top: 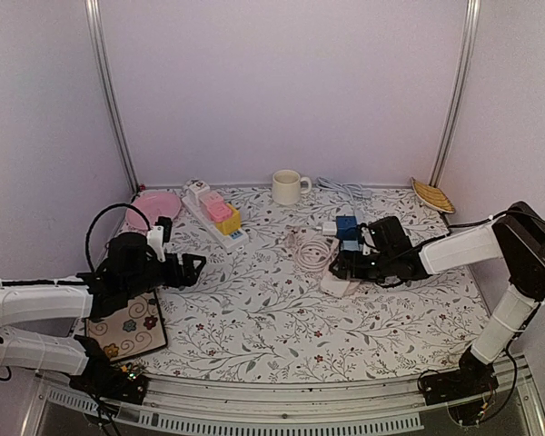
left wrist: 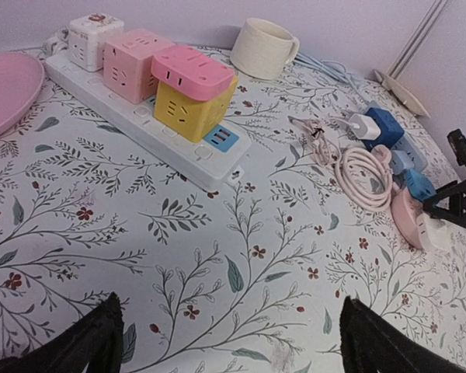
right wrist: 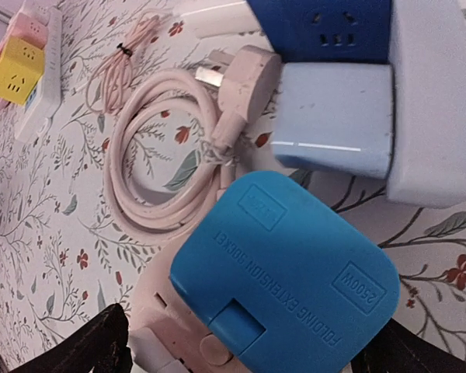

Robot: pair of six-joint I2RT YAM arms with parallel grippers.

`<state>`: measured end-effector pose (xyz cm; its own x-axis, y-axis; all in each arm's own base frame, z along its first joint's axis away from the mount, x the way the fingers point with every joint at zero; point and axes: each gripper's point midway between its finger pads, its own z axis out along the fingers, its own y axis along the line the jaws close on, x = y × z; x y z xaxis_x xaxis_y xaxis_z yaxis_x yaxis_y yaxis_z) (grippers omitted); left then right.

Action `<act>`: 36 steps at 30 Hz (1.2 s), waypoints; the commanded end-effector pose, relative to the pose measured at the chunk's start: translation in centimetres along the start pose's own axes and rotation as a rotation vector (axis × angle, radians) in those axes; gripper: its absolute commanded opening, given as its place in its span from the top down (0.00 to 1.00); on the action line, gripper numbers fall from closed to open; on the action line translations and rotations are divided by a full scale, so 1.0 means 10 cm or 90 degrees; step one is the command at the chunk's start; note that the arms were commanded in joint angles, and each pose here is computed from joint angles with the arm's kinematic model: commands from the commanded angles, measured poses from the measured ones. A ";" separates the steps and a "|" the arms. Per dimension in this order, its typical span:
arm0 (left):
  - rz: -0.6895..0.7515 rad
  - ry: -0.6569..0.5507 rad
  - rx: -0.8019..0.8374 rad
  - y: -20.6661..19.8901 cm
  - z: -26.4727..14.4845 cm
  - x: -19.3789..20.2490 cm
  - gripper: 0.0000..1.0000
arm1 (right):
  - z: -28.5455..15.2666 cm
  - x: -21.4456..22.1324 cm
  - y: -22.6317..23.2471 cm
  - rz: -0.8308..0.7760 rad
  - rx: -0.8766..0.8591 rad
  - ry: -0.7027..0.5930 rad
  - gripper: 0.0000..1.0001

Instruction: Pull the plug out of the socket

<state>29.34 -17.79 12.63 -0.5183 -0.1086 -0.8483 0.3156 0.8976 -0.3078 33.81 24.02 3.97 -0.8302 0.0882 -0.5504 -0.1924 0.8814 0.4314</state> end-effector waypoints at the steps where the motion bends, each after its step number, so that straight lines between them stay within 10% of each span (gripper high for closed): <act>1: 0.012 -0.042 0.011 -0.03 -0.03 -0.07 0.03 | 0.02 0.10 0.44 -0.002 -0.042 -0.006 0.01; 13: 0.014 -0.036 0.013 -0.03 0.02 -0.04 0.03 | 0.01 0.79 1.84 -0.043 -0.162 0.049 0.01; 36: 0.023 -0.016 0.073 -0.19 0.07 0.04 0.03 | -0.05 0.14 1.10 0.007 -0.158 0.028 0.00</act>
<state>29.35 -19.01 12.45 -0.4966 -0.1028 -0.8619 0.3796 0.8673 -0.3221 29.31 33.39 8.40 -0.8400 0.0910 -0.5349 -0.2586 0.7995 0.5422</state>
